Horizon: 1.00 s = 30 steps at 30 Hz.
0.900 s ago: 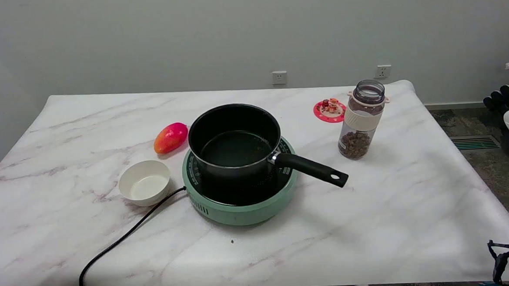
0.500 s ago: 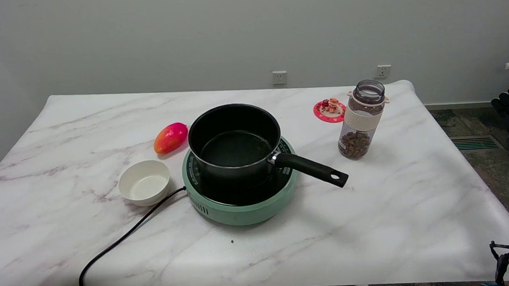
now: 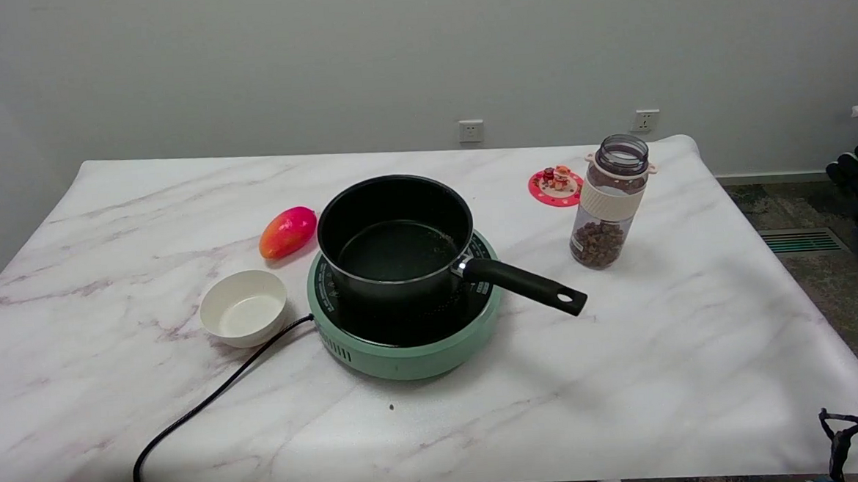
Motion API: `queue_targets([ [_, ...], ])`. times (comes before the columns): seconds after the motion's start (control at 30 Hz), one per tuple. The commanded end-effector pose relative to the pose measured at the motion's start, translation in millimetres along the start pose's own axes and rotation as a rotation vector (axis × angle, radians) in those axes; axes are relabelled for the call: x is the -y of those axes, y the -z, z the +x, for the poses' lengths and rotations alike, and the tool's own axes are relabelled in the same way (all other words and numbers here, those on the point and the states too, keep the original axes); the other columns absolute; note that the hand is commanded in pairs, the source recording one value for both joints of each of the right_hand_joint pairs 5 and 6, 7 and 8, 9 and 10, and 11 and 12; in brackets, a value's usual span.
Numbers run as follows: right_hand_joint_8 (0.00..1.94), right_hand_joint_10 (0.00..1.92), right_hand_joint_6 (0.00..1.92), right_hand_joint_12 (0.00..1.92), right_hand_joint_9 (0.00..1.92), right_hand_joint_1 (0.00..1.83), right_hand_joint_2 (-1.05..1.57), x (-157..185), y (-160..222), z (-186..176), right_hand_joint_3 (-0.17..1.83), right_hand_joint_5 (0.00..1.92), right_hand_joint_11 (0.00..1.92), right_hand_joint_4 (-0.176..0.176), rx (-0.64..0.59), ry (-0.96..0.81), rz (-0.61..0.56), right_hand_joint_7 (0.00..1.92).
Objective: Pick up the bottle.
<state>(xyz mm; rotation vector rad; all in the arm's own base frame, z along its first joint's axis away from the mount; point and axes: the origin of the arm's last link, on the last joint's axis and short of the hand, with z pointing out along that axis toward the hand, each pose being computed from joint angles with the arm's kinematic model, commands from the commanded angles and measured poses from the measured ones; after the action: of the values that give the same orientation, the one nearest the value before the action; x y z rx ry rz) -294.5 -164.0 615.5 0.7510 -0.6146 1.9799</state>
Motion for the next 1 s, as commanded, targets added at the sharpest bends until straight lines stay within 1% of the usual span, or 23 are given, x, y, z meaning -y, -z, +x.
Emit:
queue_targets([
  [0.03,0.63,0.56,0.34,0.53,0.56,1.22,-0.12,-18.6,6.1,-22.5,0.96,0.34,0.53,0.0,0.053,-0.066,-0.035,0.63],
  [0.07,0.66,0.57,0.36,0.53,0.57,1.22,-0.1,-19.5,6.4,-23.0,0.95,0.36,0.53,0.0,0.051,-0.069,-0.035,0.66],
  [0.23,0.72,0.62,0.44,0.69,0.62,1.24,0.03,-20.9,6.4,-25.2,0.93,0.44,0.69,0.0,0.057,-0.068,-0.039,0.72],
  [0.27,0.74,0.66,0.45,0.73,0.66,1.24,0.08,-20.9,6.4,-25.3,0.92,0.45,0.73,0.0,0.057,-0.066,-0.039,0.74],
  [0.33,0.81,0.87,0.51,0.88,0.87,1.28,0.26,-21.3,6.8,-25.0,0.82,0.51,0.88,0.0,0.057,-0.062,-0.041,0.81],
  [0.37,0.85,0.93,0.55,0.94,0.93,1.28,0.29,-22.3,7.6,-24.6,0.78,0.55,0.94,0.0,0.058,-0.058,-0.046,0.85],
  [0.4,1.07,1.1,0.69,1.06,1.1,1.29,0.36,-23.0,8.1,-24.5,0.77,0.69,1.06,0.0,0.059,-0.055,-0.049,1.07],
  [0.43,1.27,1.26,0.87,1.18,1.26,1.29,0.43,-23.6,8.6,-24.4,0.81,0.87,1.18,0.0,0.058,-0.055,-0.051,1.27],
  [0.5,1.49,1.43,1.2,1.35,1.43,1.28,0.62,-24.4,9.1,-25.0,0.89,1.2,1.35,0.0,0.06,-0.055,-0.054,1.49],
  [0.57,1.69,1.55,1.49,1.44,1.55,1.25,0.87,-24.9,9.2,-25.7,0.81,1.49,1.44,0.0,0.062,-0.056,-0.056,1.69],
  [0.6,1.74,1.59,1.58,1.45,1.59,1.24,0.96,-25.1,9.4,-25.8,0.76,1.58,1.45,0.0,0.063,-0.056,-0.057,1.74],
  [0.63,1.82,1.64,1.7,1.47,1.64,1.22,1.09,-25.3,9.5,-25.9,0.71,1.7,1.47,0.0,0.063,-0.056,-0.057,1.82],
  [0.73,1.88,1.7,1.86,1.51,1.7,1.17,1.29,-25.7,9.7,-26.4,0.63,1.86,1.51,0.0,0.065,-0.056,-0.059,1.88],
  [0.83,1.9,1.73,1.92,1.55,1.73,1.11,1.48,-27.5,9.8,-28.0,0.52,1.92,1.55,0.0,0.067,-0.06,-0.068,1.9],
  [1.0,1.9,1.72,1.92,1.55,1.72,1.09,1.5,-32.5,8.0,-36.9,0.52,1.92,1.55,0.0,0.089,-0.069,-0.089,1.9],
])
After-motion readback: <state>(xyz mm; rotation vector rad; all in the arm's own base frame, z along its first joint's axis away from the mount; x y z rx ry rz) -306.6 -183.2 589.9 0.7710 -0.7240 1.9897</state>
